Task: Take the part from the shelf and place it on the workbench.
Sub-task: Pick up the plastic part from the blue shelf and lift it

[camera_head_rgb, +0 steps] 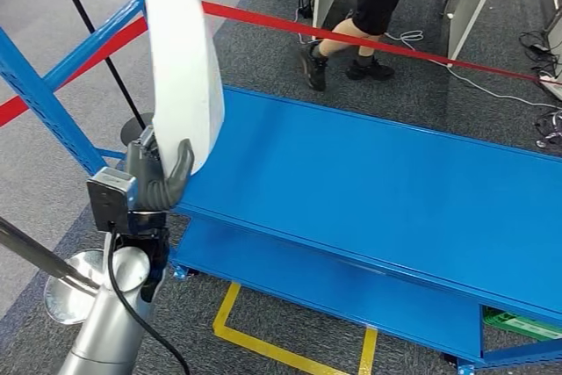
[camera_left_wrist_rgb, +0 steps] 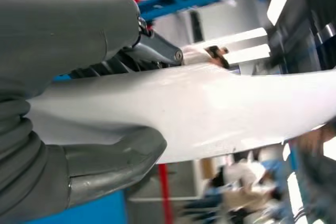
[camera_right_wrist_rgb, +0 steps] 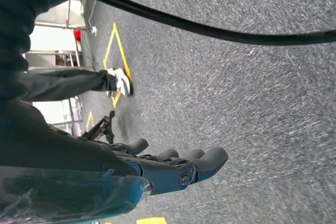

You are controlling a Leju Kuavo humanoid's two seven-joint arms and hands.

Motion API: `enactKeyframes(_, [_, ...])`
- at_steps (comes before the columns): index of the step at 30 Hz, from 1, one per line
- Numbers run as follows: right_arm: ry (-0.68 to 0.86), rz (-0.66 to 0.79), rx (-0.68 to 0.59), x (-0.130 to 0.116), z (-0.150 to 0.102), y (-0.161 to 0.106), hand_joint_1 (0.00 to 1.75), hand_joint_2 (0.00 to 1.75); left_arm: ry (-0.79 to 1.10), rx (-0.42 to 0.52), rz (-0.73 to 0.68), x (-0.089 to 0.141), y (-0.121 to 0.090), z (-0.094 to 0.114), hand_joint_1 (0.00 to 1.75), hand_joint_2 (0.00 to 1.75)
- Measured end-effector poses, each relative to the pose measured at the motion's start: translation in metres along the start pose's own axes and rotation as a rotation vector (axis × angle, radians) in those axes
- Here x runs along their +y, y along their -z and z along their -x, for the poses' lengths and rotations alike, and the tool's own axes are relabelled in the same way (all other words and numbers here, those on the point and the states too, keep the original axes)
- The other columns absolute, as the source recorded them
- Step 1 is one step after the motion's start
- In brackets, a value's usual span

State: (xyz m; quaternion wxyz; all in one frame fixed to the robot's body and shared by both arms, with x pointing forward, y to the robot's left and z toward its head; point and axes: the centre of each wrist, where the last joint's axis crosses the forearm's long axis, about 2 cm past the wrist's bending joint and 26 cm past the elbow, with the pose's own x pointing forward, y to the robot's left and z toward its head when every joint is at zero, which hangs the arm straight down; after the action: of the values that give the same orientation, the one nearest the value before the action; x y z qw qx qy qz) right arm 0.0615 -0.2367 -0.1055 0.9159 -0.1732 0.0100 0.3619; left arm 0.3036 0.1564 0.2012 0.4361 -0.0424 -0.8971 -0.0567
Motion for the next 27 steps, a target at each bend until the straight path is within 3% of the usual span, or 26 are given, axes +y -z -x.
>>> enactKeyframes(5, [0.031, 0.004, 0.015, 0.002, -0.002, -0.001, 0.00, 1.75, -0.130, 0.013, -0.128, -0.023, -0.006, -0.011, 1.75, 1.75])
enactKeyframes(11, [0.029, 0.005, 0.015, 0.003, -0.002, -0.002, 0.00, 1.75, -0.242, -0.100, -0.147, -0.039, -0.009, -0.031, 1.75, 1.75])
enactKeyframes(15, [0.018, 0.006, 0.005, 0.004, -0.003, -0.002, 0.00, 1.75, -0.243, -0.221, -0.126, -0.044, -0.012, -0.043, 1.75, 1.75])
enactKeyframes(23, [0.013, 0.004, -0.005, 0.004, -0.003, -0.003, 0.00, 1.75, -0.228, -0.318, -0.082, -0.048, -0.021, -0.051, 1.75, 1.75])
enactKeyframes(27, [0.030, 0.000, 0.005, 0.004, -0.003, -0.002, 0.00, 1.75, -0.391, -0.273, -0.038, -0.053, -0.031, -0.053, 1.75, 1.75])
